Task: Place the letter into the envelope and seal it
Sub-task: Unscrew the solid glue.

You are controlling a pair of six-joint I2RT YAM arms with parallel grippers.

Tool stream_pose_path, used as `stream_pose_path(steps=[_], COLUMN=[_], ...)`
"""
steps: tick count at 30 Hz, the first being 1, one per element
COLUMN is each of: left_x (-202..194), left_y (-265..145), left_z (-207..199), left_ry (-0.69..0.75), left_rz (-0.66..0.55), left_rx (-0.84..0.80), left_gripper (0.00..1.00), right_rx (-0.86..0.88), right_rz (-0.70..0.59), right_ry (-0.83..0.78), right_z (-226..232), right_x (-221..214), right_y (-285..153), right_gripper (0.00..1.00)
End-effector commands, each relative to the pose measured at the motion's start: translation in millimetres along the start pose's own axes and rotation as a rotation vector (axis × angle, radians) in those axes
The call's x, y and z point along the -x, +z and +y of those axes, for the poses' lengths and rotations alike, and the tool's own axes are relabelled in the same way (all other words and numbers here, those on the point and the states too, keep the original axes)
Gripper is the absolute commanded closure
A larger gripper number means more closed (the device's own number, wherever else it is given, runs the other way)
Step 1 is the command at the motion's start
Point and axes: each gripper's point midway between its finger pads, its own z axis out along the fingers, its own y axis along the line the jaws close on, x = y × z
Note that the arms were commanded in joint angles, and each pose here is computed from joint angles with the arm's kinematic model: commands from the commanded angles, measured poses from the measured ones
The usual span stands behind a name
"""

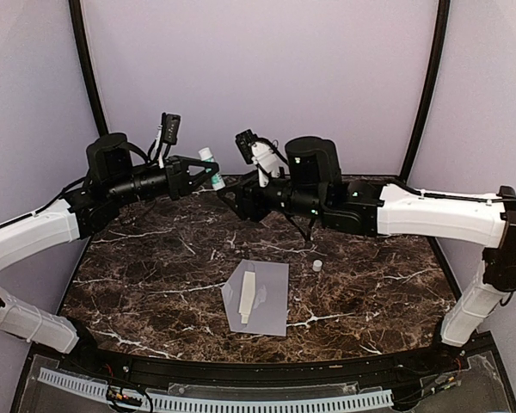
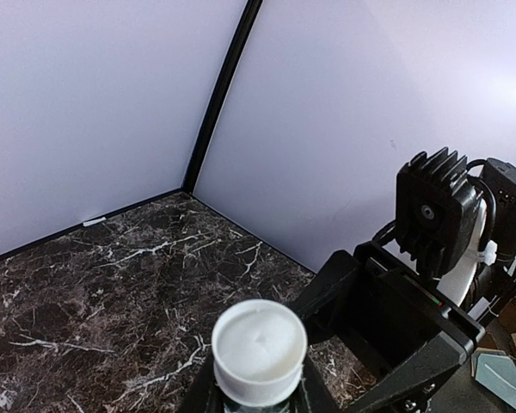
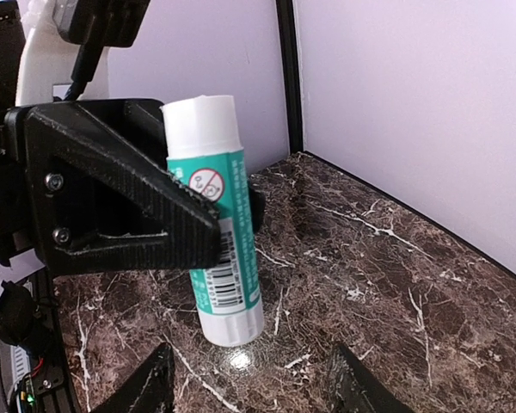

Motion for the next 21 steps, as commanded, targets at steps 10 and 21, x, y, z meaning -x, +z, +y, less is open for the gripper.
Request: stream_pose_path(steps=[10,21], left_x=[5.3,0.6], left_y=[0.7,4.9], left_z=[-3.5,-6.2], left_ry=[0.0,0.0], left_rz=[-0.005,0.017], left_rx=[-0.022,-0.054], left_gripper=[1.0,1.0], right_rx=[-0.032,0.017], right_rz=[-0.026,-0.041], right_ry=[-0.051,-0.056], right_z=[2.9,10.7], right_x=[14.8,17.2], right_y=[22.8,25.7], right_gripper=[0.58,0.8])
